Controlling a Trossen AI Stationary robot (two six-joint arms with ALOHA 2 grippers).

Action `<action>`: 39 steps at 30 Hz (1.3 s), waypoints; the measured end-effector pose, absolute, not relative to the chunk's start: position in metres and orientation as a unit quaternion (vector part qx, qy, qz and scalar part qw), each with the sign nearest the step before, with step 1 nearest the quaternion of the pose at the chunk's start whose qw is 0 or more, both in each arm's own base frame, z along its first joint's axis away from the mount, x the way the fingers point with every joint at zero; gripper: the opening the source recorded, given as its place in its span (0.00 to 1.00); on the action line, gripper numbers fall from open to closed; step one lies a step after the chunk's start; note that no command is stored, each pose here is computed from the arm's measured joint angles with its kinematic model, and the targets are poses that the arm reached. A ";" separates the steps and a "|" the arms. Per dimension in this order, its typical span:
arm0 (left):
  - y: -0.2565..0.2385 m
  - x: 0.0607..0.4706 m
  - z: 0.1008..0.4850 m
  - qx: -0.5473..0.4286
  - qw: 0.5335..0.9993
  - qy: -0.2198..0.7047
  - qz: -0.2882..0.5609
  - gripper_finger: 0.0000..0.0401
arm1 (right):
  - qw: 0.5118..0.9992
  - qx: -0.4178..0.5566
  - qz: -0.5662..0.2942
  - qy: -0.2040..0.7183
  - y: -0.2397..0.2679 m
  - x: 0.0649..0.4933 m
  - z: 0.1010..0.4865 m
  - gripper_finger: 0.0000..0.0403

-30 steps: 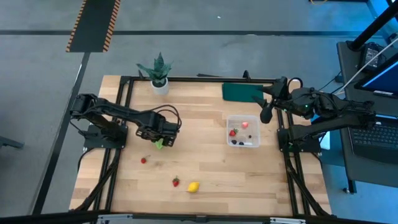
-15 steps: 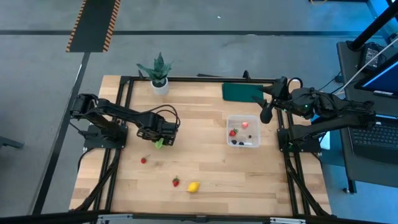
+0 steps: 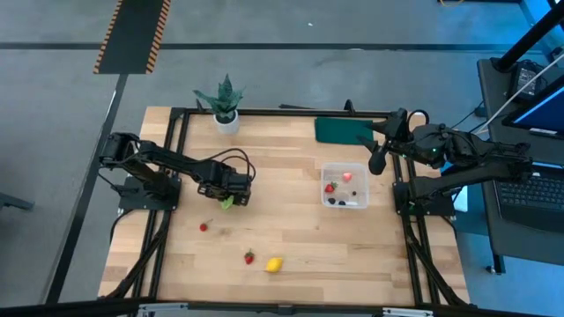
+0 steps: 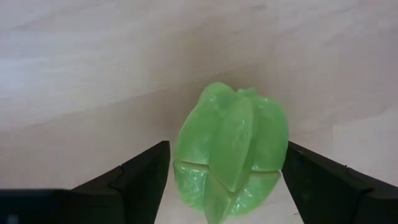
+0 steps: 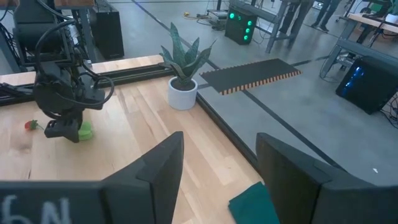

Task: Pick and placing Produce into tupperware
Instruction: Put the green starfruit into the transparent container

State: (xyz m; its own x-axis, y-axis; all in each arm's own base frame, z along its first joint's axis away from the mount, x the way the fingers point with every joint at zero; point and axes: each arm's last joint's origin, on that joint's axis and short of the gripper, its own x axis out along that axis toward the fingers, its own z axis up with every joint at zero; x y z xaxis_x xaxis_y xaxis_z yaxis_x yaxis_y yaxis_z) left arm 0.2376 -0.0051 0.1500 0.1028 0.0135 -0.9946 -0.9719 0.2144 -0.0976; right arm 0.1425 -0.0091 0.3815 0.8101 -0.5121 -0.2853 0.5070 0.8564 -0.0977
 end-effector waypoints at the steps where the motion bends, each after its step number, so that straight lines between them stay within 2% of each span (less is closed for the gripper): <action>1: -0.005 0.238 0.150 -0.460 0.583 0.517 0.425 0.71 | 0.951 -0.008 -0.268 0.152 -0.009 0.143 0.381 0.51; 11: -0.005 0.238 0.150 -0.457 0.586 0.514 0.429 0.55 | 0.951 -0.009 -0.268 0.153 -0.009 0.143 0.381 0.51; 19: -0.005 0.239 0.150 -0.456 0.594 0.512 0.421 0.58 | 0.951 -0.010 -0.268 0.154 -0.009 0.142 0.381 0.51; 26: -0.003 0.250 0.161 -0.450 0.622 0.505 0.395 0.55 | 0.951 -0.010 -0.268 0.154 -0.009 0.142 0.381 0.51; 31: 0.004 0.271 0.186 -0.443 0.672 0.480 0.351 0.56 | 0.951 -0.011 -0.268 0.154 -0.009 0.142 0.381 0.51; 39: 0.040 0.313 0.248 -0.413 0.798 0.356 0.257 0.55 | 0.951 -0.019 -0.266 0.155 -0.009 0.143 0.382 0.51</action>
State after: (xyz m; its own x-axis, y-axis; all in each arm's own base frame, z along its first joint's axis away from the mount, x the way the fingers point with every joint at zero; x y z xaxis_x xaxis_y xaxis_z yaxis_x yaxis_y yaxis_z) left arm 0.3126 0.0402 0.2479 0.6153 0.1165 -0.7796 -0.7033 0.5278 -0.4762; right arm 0.1426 -0.0091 0.3817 0.8107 -0.5120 -0.2840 0.5003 0.8577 -0.1184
